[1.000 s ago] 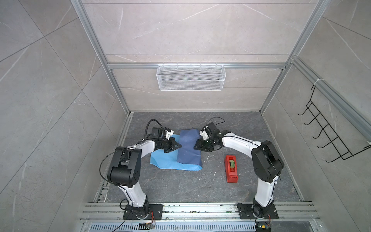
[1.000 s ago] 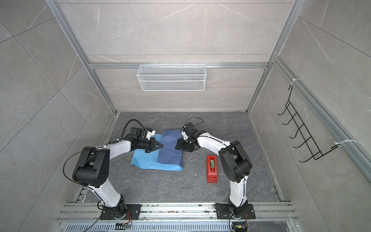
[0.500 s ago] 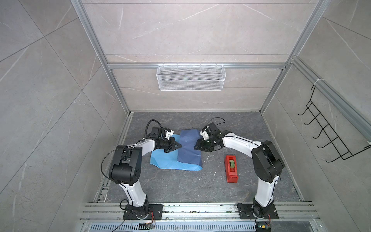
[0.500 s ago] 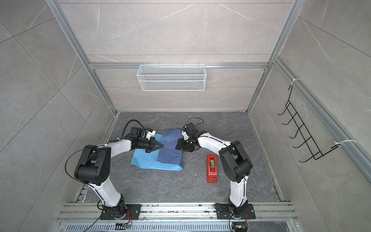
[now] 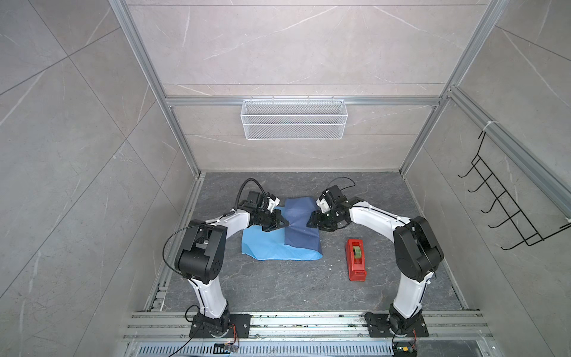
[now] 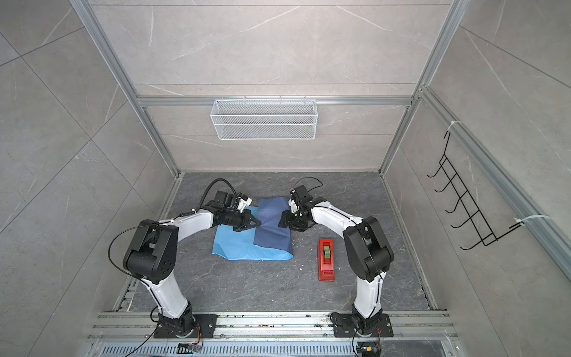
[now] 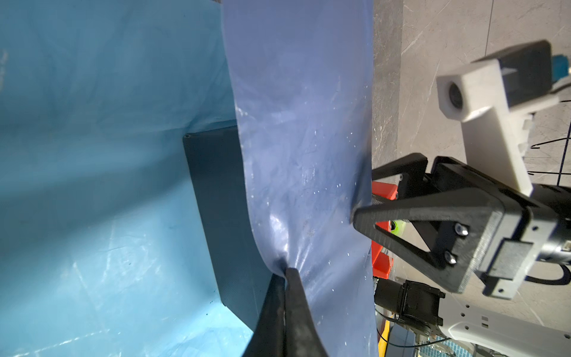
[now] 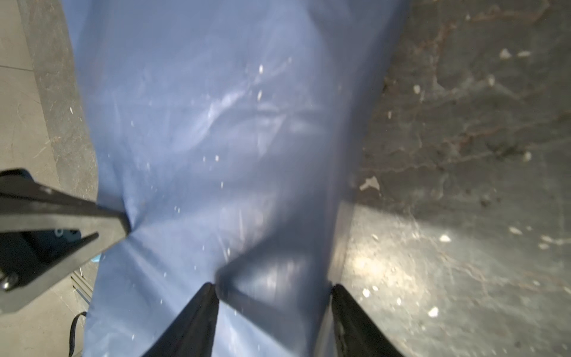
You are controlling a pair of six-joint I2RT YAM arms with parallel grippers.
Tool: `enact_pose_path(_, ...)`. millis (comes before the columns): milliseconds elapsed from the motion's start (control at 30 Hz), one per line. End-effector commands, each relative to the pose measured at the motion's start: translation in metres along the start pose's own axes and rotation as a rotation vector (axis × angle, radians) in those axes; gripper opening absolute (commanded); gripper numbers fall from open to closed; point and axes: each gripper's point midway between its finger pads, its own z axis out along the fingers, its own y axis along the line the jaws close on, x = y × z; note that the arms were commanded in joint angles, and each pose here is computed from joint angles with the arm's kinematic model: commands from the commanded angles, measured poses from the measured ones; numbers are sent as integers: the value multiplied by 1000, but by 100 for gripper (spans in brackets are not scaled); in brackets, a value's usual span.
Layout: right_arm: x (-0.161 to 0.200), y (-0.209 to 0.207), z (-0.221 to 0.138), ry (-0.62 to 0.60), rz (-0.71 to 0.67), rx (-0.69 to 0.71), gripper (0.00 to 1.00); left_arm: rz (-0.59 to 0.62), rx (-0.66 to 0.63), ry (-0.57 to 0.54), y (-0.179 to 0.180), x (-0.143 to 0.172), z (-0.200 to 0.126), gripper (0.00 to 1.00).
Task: Wrap a gift box in wrapping paper
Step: First fold the wrapping paper around the gift box.
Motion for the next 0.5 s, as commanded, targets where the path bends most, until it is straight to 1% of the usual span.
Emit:
enact_pose_path(0,-2,7,-35,-58,-36,-16,62,-175,-236,228,70,78,22,0)
enact_pose_path(100,-4,12,-57,-83,-37,-39,60,-174,-247,225,70,78,20,0)
enact_pose_path(133,-4,16,-61,-88,-45,-52,58,-169,-245,222,70,78,20,0)
enact_pose_path(167,-5,22,-65,-93,-57,-80,54,-162,-248,221,71,79,20,0)
enact_pose_path(267,-8,38,-62,-88,-46,-171,38,-167,-265,220,75,77,20,0)
enact_pose_path(300,-10,43,-57,-79,-30,-206,29,-167,-266,220,74,77,19,0)
enact_pose_path(367,-15,49,-49,-74,-8,-254,14,-155,-262,212,71,77,17,0)
enact_pose_path(400,-17,53,-44,-74,-2,-286,9,-149,-257,211,71,78,17,0)
enact_pose_path(467,-20,52,-33,-72,10,-303,5,-150,-257,212,74,80,18,0)
